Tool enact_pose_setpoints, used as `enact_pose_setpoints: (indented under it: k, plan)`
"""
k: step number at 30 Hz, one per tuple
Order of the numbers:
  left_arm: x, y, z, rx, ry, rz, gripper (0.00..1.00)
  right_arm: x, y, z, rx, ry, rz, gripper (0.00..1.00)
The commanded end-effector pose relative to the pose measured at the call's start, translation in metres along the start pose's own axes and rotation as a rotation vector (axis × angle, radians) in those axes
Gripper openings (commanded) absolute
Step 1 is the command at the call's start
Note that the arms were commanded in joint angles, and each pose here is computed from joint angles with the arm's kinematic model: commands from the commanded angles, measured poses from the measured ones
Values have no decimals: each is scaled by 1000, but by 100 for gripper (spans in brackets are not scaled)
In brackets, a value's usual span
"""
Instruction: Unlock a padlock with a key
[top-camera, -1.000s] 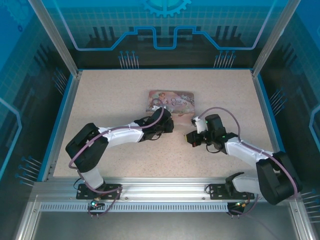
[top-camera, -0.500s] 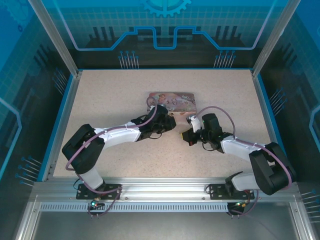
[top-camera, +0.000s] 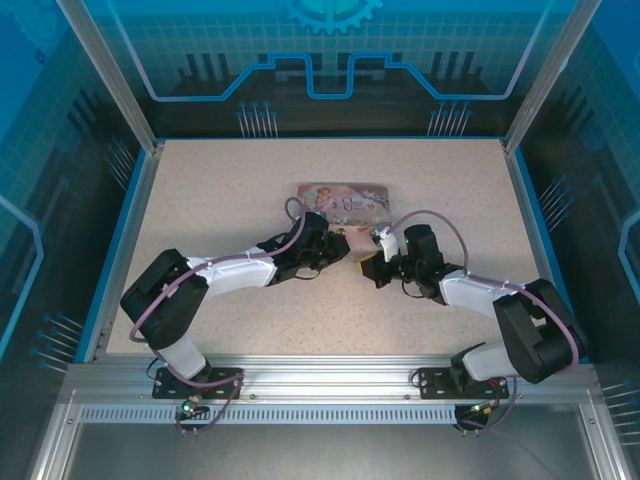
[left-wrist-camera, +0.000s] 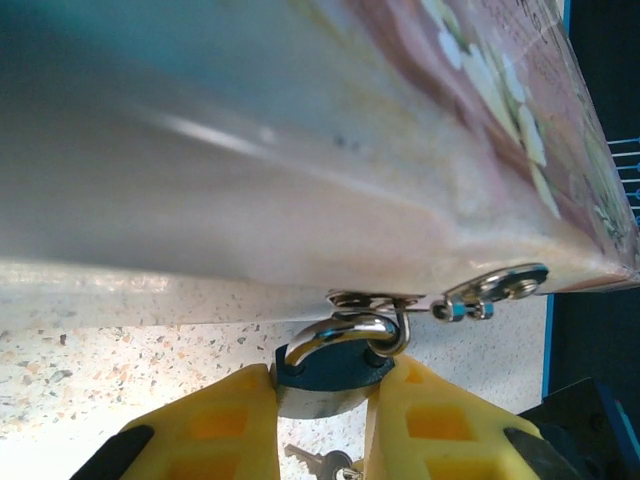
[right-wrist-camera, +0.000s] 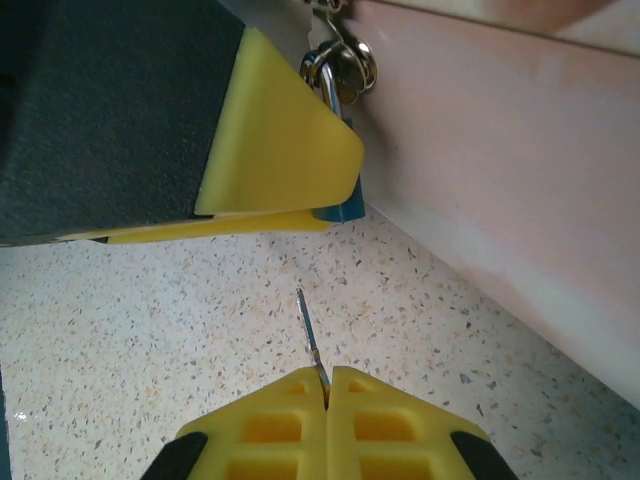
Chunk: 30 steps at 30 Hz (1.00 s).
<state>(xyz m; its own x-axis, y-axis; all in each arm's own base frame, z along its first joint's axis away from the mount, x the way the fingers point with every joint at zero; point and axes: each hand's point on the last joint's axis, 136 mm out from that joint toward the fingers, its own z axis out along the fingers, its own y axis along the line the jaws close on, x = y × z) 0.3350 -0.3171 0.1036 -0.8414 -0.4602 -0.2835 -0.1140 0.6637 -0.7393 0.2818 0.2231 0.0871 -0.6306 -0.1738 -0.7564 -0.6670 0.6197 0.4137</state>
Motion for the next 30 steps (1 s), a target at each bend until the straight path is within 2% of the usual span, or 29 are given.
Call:
enact_pose_setpoints:
  k: [1,4,18,30]
  plan:
    - [-10,-31,-14,126,-20,-30,4,-10,-1,3,-17,-26,-32,0]
    - [-10,-33,-14,130,-19,-31,6,-9,-2,6,-20,-21,-27,0]
    - [-9,-36,-18,154,-8,-67,4,-20,-6,6,-39,-75,-45,0]
    - [-8,-36,-18,181,-3,-121,2,-12,-10,2,-22,-61,-40,0]
